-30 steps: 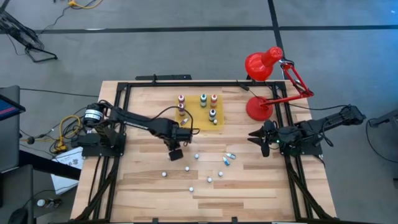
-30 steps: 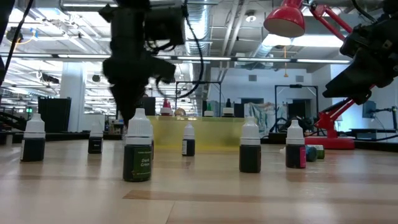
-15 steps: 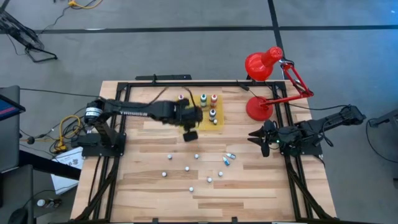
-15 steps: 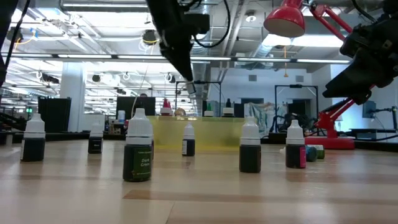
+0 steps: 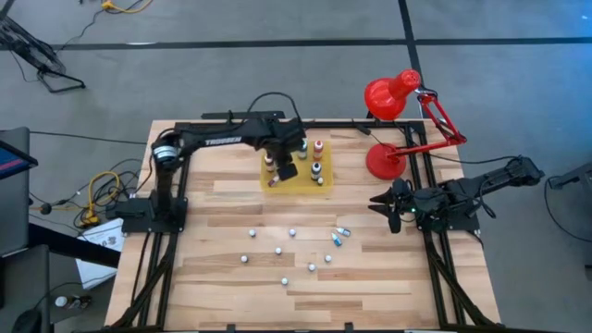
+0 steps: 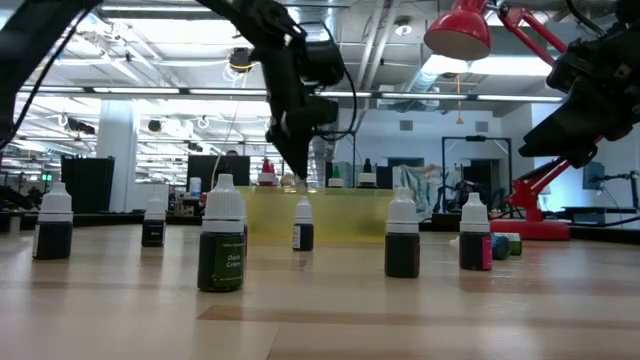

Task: Pick & Place food coloring
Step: Put the small white food coloring in the bin

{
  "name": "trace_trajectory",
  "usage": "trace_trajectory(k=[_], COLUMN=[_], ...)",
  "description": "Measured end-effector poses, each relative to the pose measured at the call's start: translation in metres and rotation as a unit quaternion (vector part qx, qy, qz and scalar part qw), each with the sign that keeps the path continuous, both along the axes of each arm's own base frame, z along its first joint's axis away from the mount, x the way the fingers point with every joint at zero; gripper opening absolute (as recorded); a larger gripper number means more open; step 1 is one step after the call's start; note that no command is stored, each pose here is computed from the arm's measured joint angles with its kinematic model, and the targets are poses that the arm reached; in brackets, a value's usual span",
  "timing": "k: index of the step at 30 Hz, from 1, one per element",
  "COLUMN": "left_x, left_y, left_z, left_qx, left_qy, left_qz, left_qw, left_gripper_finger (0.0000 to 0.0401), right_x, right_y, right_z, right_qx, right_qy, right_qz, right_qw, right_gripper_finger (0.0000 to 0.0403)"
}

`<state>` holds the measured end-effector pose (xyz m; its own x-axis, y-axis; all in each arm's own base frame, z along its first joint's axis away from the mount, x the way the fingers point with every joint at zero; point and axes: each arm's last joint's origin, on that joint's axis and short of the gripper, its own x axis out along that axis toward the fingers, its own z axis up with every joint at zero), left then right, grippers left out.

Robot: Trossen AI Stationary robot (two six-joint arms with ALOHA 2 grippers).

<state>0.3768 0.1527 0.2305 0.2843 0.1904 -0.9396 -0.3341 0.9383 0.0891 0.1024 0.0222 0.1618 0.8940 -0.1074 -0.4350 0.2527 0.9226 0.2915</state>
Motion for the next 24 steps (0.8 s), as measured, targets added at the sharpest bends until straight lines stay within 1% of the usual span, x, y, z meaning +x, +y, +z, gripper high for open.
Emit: trace_trajectory(k=[4, 9, 18, 24], left_x=[0.006, 0.011, 0.008, 0.008], left_y=[0.018, 0.032, 0.046, 0.051], left_z=[-0.009, -0.024, -0.037, -0.052], left_qx=[-0.005, -0.015, -0.021, -0.032], left_qy=[0.035, 0.054, 0.067, 0.084], left_qz=[-0.009, -0.019, -0.002, 0.004], left_qw=[0.999, 0.998, 0.998, 0.996], left_gripper_finger=[0.0048, 0.0048, 0.0048, 0.0048], right_x=[0.000, 0.000, 0.000, 0.000], right_y=[0.000, 0.000, 0.000, 0.000], right_z=[0.000, 0.000, 0.000, 0.000], right_qx=[0.000, 0.000, 0.000, 0.000], right_qy=[0.000, 0.000, 0.000, 0.000], right_qz=[0.000, 0.000, 0.000, 0.000], right_qw=[1.000, 1.000, 1.000, 1.000], right_gripper_finger=[0.0122, 0.0122, 0.0122, 0.0122])
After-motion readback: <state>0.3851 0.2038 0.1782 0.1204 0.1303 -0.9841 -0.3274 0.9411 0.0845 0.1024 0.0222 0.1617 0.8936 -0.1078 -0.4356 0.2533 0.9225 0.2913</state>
